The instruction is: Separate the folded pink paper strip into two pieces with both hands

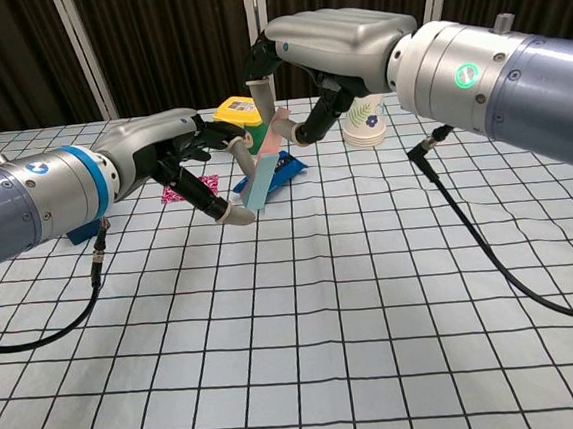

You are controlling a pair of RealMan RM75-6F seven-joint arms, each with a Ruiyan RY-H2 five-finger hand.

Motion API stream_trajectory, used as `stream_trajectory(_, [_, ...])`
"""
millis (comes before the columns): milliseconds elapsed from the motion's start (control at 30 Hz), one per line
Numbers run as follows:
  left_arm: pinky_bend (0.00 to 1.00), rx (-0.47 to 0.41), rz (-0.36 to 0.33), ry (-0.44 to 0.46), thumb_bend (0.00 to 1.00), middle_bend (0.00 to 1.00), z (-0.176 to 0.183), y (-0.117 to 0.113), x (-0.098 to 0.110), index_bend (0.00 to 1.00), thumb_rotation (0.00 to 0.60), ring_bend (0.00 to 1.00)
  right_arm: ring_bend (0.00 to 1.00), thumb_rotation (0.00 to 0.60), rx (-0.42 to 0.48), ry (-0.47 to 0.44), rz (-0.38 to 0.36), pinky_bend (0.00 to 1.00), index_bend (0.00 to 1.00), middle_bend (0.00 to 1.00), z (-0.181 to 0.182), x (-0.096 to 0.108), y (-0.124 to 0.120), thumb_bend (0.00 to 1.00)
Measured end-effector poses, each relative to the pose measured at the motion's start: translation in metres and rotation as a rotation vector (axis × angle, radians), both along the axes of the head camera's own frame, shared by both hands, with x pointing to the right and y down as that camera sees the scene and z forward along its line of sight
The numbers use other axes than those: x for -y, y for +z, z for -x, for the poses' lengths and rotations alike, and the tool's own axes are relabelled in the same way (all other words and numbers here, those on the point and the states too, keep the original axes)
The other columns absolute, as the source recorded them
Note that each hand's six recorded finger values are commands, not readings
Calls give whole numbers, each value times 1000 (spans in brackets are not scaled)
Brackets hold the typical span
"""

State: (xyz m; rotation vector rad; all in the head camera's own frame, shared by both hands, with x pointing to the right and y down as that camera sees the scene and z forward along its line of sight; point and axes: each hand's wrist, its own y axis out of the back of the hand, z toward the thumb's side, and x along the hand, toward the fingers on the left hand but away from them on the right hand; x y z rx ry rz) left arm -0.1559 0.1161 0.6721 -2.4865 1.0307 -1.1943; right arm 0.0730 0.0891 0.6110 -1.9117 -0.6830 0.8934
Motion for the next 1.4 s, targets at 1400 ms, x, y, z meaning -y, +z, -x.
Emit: stream_trajectory(1400, [0, 26, 12, -2, 447, 0, -16, 0, -9, 558, 600, 0, 0, 600, 18, 0, 1, 0, 740, 216, -2, -2, -6, 434])
